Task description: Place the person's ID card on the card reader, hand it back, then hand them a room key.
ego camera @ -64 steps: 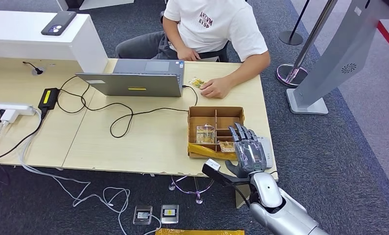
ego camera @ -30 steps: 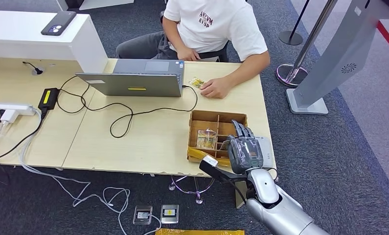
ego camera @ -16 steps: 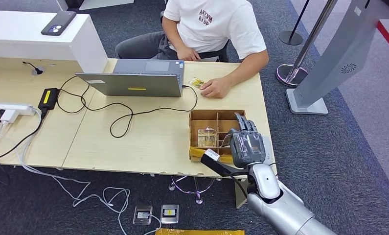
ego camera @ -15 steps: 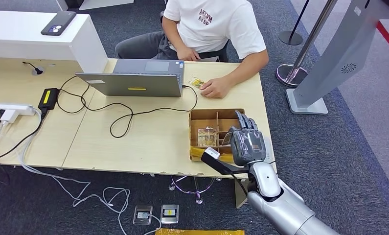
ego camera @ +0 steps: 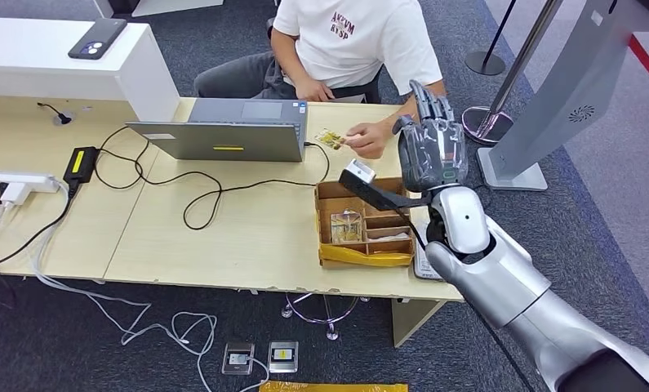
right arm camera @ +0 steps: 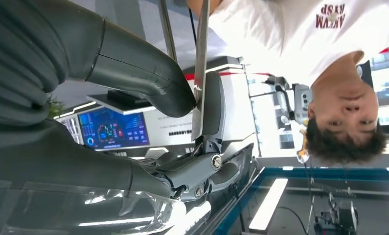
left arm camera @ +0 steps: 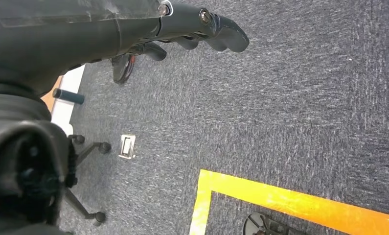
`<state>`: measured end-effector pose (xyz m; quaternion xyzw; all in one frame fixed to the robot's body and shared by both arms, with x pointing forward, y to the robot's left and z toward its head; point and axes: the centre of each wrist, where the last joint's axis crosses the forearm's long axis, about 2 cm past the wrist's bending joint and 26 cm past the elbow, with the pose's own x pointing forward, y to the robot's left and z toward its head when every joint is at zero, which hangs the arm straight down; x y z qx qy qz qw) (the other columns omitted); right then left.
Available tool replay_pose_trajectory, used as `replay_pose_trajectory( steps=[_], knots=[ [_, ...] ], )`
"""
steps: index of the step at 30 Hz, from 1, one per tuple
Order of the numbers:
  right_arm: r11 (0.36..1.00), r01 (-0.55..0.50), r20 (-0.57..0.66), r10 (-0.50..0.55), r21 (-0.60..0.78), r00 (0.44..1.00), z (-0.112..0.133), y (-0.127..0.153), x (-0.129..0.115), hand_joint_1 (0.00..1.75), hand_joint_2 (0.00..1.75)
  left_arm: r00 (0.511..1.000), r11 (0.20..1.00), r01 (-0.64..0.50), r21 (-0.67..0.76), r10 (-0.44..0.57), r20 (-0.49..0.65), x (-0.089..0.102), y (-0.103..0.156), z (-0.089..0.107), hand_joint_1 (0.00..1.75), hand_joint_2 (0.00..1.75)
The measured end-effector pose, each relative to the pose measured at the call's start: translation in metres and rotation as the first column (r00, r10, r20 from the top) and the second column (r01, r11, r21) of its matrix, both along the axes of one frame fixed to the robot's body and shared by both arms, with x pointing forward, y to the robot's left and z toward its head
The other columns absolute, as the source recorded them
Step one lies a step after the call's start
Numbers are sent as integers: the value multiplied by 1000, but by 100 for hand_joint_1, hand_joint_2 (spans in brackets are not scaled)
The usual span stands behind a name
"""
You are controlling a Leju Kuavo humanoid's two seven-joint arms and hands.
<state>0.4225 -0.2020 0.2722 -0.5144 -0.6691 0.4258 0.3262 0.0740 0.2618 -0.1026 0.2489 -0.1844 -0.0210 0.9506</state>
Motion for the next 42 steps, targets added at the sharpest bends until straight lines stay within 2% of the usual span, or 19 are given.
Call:
replay_pose_trajectory(
  steps=[4,9,19,23,26,27,30,31,36,42],
  knots=[
    [1000,3,3,-3,-5,1000,22,2,9,175,175,1000,1000,2,-9,-2,2,5,0,1,0,0],
    [1000,-28,-52,29,12,998,31,11,21,175,175,1000,1000,2,-14,-2,3,11,0,2,0,0],
    [998,-52,-140,46,-34,989,19,51,34,175,175,998,998,50,-25,-50,25,33,-35,10,0,0],
    [998,-30,-171,20,-57,985,11,57,35,175,175,998,997,65,-30,-64,28,33,-39,11,0,0],
    [998,-17,-185,5,-63,983,5,57,36,168,175,997,997,73,-30,-72,26,33,-36,10,0,0],
    [998,-13,-185,1,-61,983,3,56,37,137,175,997,997,77,-31,-76,25,32,-35,10,0,0],
    [999,0,-179,-9,-52,984,0,53,38,12,175,996,995,88,-36,-88,15,27,-29,8,0,0],
    [999,3,-179,-12,-52,984,-2,52,38,0,175,996,995,90,-36,-90,10,26,-25,7,0,0],
    [999,17,-183,-26,-50,983,-7,47,39,0,175,995,995,103,-18,-103,-4,21,-11,5,0,0],
    [1000,-4,-137,7,24,991,-13,44,37,0,175,995,995,99,-10,-99,-11,20,-6,4,0,0]
  ],
)
